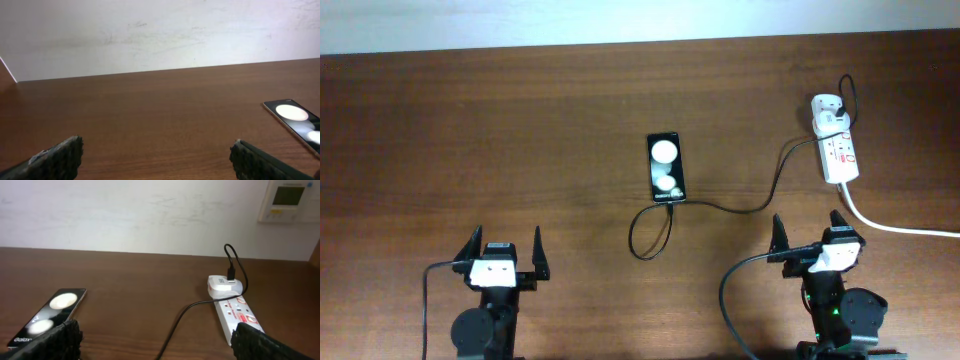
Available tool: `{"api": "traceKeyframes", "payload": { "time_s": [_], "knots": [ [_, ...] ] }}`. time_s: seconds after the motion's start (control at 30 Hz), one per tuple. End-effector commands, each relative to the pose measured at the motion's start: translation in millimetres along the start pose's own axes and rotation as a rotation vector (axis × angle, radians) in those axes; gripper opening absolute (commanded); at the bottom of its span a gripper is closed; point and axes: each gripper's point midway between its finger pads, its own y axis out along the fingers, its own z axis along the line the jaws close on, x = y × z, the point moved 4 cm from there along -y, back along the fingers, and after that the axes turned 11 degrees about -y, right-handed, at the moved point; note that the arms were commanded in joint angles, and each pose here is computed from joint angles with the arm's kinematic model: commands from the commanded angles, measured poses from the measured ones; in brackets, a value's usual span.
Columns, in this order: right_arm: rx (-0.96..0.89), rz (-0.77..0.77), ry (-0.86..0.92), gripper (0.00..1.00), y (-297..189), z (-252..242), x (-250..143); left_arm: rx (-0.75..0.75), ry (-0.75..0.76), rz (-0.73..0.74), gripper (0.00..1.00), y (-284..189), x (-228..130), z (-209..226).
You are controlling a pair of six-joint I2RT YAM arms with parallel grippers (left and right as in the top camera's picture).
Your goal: Plug charger to phone and switch on socket
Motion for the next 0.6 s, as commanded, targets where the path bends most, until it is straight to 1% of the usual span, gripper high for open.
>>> {"api": "traceKeyframes", "payload": {
  "time_s": [0.0, 0.57],
  "knots": [
    [0.037, -0.010, -0.020, 0.99, -0.2, 6.1, 0.1, 0.009, 0.012, 0.004, 0.99, -0.1, -1.4, 1.8],
    [0.026, -0.007, -0.019, 0.99, -0.2, 4.6, -0.3, 0.009, 0.012, 0.004, 0.99, -0.1, -1.4, 1.8]
  ]
}}
